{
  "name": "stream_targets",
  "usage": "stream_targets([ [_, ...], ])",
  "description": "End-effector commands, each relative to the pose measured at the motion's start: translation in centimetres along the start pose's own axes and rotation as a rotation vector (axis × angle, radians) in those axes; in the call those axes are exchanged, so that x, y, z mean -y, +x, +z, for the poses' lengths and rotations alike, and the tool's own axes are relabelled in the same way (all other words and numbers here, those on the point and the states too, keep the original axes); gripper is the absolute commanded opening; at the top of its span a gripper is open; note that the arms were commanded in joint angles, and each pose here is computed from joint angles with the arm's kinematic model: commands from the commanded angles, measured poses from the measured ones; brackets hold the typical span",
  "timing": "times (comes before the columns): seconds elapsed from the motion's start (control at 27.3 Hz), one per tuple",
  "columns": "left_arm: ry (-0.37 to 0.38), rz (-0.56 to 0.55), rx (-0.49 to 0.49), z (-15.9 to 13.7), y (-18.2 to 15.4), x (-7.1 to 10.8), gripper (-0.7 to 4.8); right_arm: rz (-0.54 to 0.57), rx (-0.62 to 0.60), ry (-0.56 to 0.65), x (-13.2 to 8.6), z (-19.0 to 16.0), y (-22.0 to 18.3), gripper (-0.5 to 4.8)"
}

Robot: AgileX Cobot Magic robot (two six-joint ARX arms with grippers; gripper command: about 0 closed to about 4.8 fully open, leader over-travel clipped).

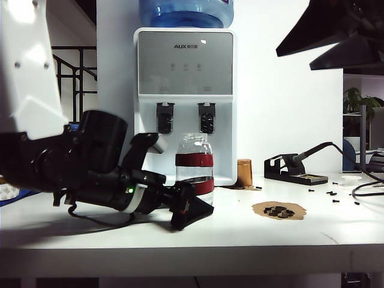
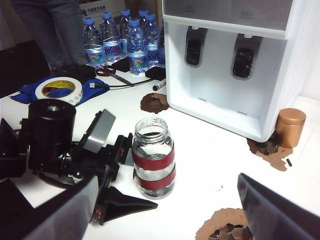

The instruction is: Pick up the water bottle with two loops of red belts, then reach the front water dispenser and gently press the gray-black baffle horizontally to get a little water.

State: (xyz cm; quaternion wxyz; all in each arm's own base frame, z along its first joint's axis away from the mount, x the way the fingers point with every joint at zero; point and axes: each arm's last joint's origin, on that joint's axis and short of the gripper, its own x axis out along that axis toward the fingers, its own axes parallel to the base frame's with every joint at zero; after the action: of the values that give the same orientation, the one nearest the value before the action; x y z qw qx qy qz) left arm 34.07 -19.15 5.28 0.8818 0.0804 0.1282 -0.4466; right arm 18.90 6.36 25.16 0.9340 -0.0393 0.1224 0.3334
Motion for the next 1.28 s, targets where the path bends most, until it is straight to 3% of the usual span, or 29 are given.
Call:
stream_targets([
  [0.04, 0.006, -0.003, -0.054, -0.6, 0.0, 0.1, 4.43, 0.004, 0.02, -0.01, 0.0, 0.4, -0.1, 4.79],
  [0.11, 0.006, -0.024, -0.048, -0.6, 0.0, 0.2, 4.79, 0.004, 0.021, -0.01, 0.0, 0.4, -0.1, 4.79],
  [0.37, -0.002, -0.085, -0.034, -0.6, -0.3, -0.2, 4.79, 0.004, 0.021, -0.01, 0.0, 0.4, -0.1, 4.79],
  [0.59, -0.046, -0.14, -0.027, -1.7, -2.2, -2.4, 4.79, 0.004, 0.021, -0.01, 0.0, 0.4, -0.1, 4.79],
  [0.81, -0.099, -0.192, -0.023, -3.5, -6.7, -4.4, 4.75, 0.005, 0.022, -0.01, -0.1, 0.4, -0.2, 4.79],
  [0.88, -0.094, -0.112, 0.005, -3.3, -9.2, -5.6, 1.62, 0.027, 0.04, -0.009, -0.2, 0.6, -0.5, 4.79],
  [0.92, -0.062, 0.021, 0.052, -2.5, -10.9, -6.7, 0.13, 0.042, 0.068, -0.006, -0.5, 1.0, -1.0, 4.79],
  [1.03, 0.037, 0.261, 0.164, -0.2, -13.1, -8.3, -0.05, 0.036, 0.121, -0.022, -1.0, 1.8, -2.4, 4.79],
  [1.1, 0.057, 0.451, 0.259, 1.7, -14.4, -9.2, -0.05, 0.027, 0.152, -0.036, -1.4, 2.2, -3.5, 4.66],
  [1.21, 0.052, 0.745, 0.391, 5.2, -16.4, -10.0, -0.05, 0.021, 0.19, -0.069, -2.1, 2.5, -5.3, 2.65],
  [1.28, 0.047, 0.947, 0.466, 7.7, -18.1, -9.9, -0.05, 0.018, 0.215, -0.095, -2.7, 2.6, -6.7, 1.04],
])
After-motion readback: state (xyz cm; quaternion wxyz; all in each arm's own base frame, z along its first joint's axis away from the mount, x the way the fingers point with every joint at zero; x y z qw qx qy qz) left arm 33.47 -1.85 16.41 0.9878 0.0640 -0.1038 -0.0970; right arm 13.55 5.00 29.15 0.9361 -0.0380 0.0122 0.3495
